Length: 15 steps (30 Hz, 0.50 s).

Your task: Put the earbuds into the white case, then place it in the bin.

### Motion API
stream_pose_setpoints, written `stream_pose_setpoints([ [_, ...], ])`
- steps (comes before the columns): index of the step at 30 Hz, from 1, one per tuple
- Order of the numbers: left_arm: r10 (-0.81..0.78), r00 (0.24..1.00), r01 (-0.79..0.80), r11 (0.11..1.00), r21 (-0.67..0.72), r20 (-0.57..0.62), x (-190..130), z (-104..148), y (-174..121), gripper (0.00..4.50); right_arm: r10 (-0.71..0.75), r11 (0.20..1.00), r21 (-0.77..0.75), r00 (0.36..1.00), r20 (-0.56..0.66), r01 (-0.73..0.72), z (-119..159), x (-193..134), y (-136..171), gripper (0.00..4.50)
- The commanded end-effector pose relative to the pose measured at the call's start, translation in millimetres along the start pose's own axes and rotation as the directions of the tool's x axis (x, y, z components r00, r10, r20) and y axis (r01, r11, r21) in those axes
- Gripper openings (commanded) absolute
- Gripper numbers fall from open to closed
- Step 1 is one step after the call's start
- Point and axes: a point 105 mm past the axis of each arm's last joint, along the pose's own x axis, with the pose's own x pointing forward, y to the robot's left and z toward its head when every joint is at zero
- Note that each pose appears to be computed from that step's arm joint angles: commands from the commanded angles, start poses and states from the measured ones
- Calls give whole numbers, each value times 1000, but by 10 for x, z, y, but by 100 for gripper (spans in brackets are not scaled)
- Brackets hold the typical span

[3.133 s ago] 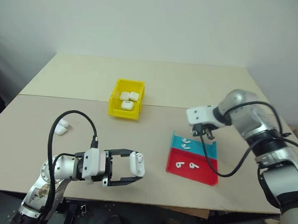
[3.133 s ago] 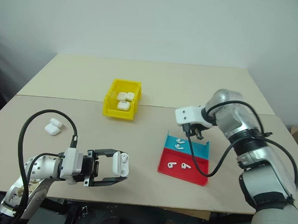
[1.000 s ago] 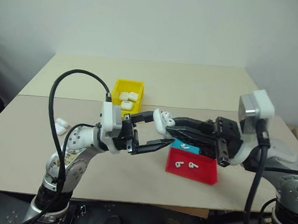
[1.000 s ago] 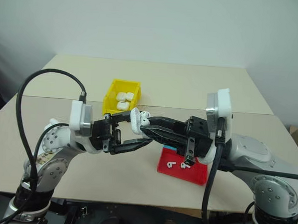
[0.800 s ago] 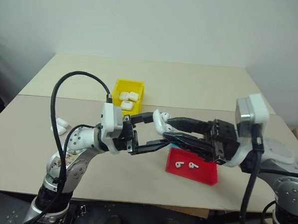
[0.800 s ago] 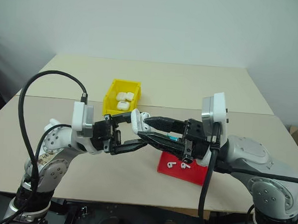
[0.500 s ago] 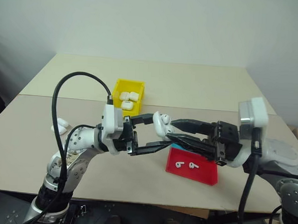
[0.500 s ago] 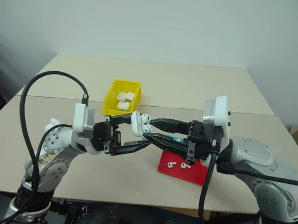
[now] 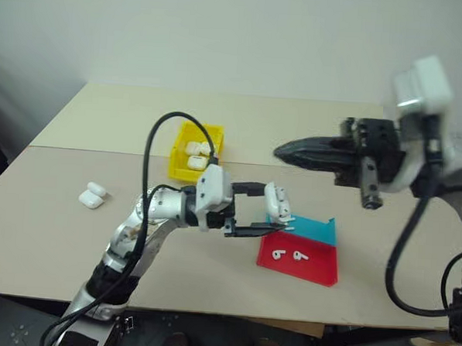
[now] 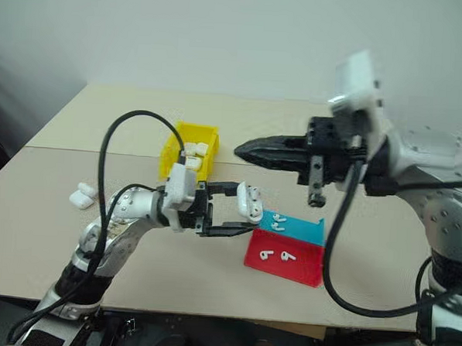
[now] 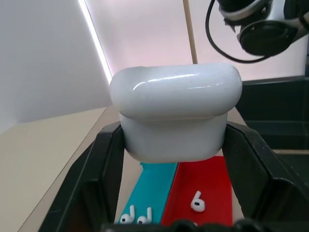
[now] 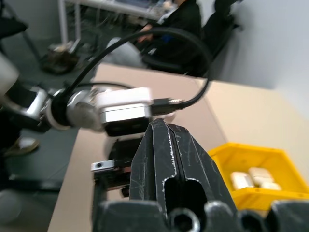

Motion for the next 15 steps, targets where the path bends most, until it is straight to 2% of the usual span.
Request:
stream_pose_setpoints([
  [1, 5, 1000, -6, 999, 45, 18, 64, 75, 12, 277, 41, 997, -55, 996, -85, -46, -38, 35, 39, 4],
  [6, 12, 999, -14, 999, 49, 34, 56, 99, -33, 277, 40, 993, -103, 984, -176, -59, -179, 78, 25, 4],
  [15, 18, 999, -20, 999, 50, 48, 35, 129, -62, 277, 36, 984, -156, 963, -267, -80, -384, 134, 40, 4],
])
